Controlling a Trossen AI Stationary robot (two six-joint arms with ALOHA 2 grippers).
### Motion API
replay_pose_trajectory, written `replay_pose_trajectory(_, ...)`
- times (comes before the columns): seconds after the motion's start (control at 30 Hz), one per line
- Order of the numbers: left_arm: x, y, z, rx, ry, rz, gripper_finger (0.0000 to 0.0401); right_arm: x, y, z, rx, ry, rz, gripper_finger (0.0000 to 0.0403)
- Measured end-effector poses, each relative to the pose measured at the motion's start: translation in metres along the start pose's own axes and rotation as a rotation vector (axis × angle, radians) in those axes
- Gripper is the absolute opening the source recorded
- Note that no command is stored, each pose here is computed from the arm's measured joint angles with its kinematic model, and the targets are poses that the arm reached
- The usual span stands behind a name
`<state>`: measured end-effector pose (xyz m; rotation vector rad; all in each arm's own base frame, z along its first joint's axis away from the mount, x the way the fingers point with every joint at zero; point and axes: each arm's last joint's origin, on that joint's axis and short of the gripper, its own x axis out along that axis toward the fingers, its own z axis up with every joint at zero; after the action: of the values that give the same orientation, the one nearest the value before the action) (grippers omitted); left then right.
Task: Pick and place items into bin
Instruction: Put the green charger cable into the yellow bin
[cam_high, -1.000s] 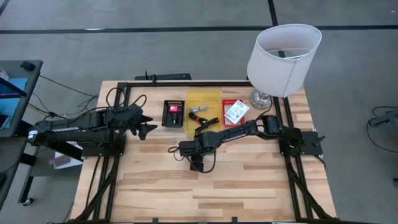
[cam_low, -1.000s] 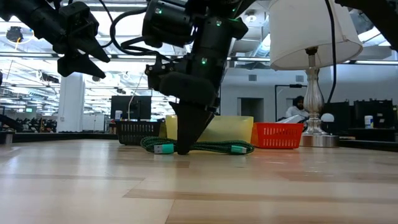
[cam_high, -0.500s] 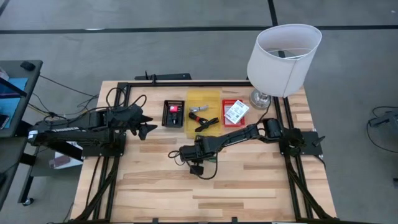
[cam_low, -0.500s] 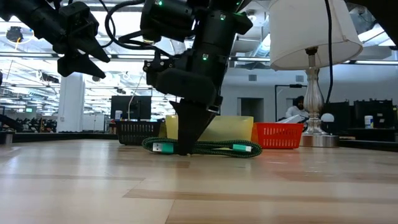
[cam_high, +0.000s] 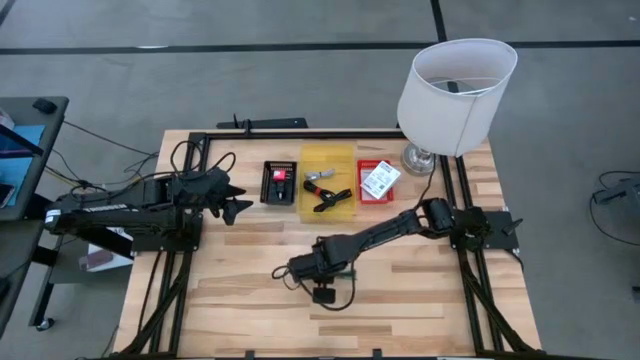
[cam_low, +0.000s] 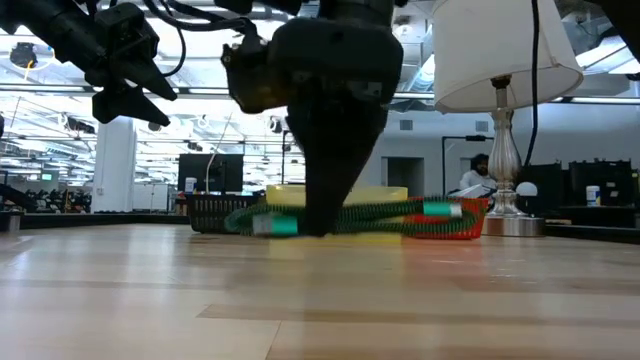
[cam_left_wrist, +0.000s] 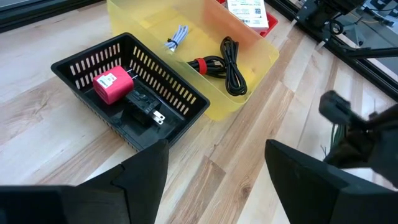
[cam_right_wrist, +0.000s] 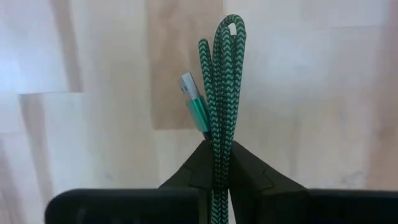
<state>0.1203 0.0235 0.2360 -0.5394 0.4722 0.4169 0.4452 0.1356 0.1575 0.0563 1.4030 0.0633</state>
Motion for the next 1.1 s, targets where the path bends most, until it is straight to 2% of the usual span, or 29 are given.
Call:
replay_pose_trajectory(0.13, 0.0, 0.0, 0.0, 0.0, 0.0, 0.0, 0.0258, -0.014, 0.001, 0.001, -0.002, 0.025, -0.024, 0.0029)
replay_pose_trajectory(0.27, 0.0, 0.0, 0.0, 0.0, 0.0, 0.0, 0.0258, -0.029, -0.002, 0.003, -0.004, 0.053, -0.064, 0.002)
replay_pose_trajectory(0.47, 0.0, 0.0, 0.0, 0.0, 0.0, 0.0, 0.0258, -0.054, -0.026, 0.011, 0.017, 0.063, -0.123, 0.002)
replay_pose_trajectory(0.77, 0.0, 0.0, 0.0, 0.0, 0.0, 0.0, 0.0258, -0.092, -0.088, 0.023, 0.109, 0.05, -0.207, 0.0016)
replay_pose_trajectory(0.97, 0.0, 0.0, 0.0, 0.0, 0.0, 0.0, 0.0258, -0.112, -0.144, 0.03, 0.213, -0.005, -0.242, 0.0029)
replay_pose_trajectory(1.1, 0.0, 0.0, 0.0, 0.0, 0.0, 0.0, 0.0258, -0.119, -0.184, 0.029, 0.294, -0.031, -0.276, 0.0021)
